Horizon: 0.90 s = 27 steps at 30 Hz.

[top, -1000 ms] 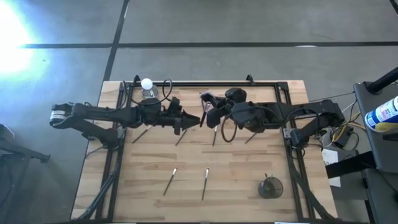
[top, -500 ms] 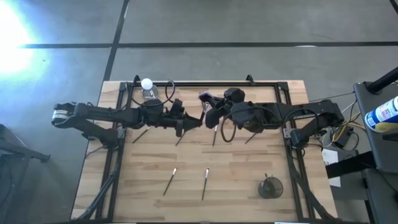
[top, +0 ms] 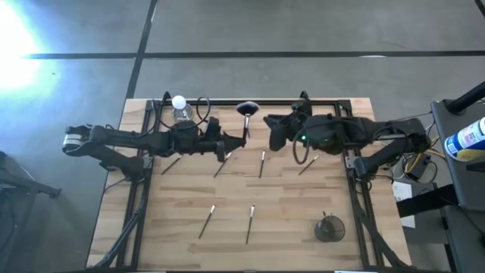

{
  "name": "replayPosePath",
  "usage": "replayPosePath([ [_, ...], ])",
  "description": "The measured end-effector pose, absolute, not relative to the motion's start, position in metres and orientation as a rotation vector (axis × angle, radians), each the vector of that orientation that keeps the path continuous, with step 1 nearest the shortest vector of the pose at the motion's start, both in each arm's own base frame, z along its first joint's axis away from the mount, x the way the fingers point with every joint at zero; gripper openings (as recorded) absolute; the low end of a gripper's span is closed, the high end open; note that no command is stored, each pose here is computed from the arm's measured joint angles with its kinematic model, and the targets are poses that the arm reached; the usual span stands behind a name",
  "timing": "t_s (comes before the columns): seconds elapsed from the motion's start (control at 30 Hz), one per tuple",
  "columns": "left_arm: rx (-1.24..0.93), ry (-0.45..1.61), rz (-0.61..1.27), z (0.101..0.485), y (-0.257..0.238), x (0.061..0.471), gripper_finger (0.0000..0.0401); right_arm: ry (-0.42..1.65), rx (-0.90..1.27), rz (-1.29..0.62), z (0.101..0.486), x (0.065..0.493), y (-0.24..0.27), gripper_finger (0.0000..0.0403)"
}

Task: Put items in baskets/containers
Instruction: Put the highlighter brush into the brush holder

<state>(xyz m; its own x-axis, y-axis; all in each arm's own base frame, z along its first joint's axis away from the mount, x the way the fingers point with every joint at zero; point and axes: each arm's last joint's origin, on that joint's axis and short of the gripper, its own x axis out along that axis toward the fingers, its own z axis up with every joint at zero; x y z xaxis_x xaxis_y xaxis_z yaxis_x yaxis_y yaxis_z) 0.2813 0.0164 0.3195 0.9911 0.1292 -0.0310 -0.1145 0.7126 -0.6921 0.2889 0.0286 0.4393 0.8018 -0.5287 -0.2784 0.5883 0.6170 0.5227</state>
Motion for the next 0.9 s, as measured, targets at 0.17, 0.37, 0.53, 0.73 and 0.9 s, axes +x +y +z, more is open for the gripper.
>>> replayPosePath([
  [0.17, -0.764, -0.035, 0.181, 0.319, 0.018, 0.281, 0.0024, 0.113, 0.759, -0.605, 0.434, 0.296, 0.03, 0.0159],
  [0.37, -0.763, -0.046, 0.211, 0.319, 0.019, 0.281, 0.0024, 0.171, 0.869, -0.626, 0.412, 0.321, 0.018, 0.0217],
  [0.53, -0.762, -0.035, 0.217, 0.318, 0.019, 0.281, 0.0024, 0.18, 0.876, -0.664, 0.404, 0.335, 0.006, 0.0246],
  [0.73, -0.746, -0.017, 0.247, 0.315, 0.019, 0.281, 0.0024, 0.174, 0.863, -0.669, 0.415, 0.347, -0.013, 0.0247],
  [0.9, -0.724, -0.012, 0.26, 0.315, 0.019, 0.281, 0.0024, 0.268, 0.858, -0.698, 0.407, 0.366, -0.026, 0.0237],
])
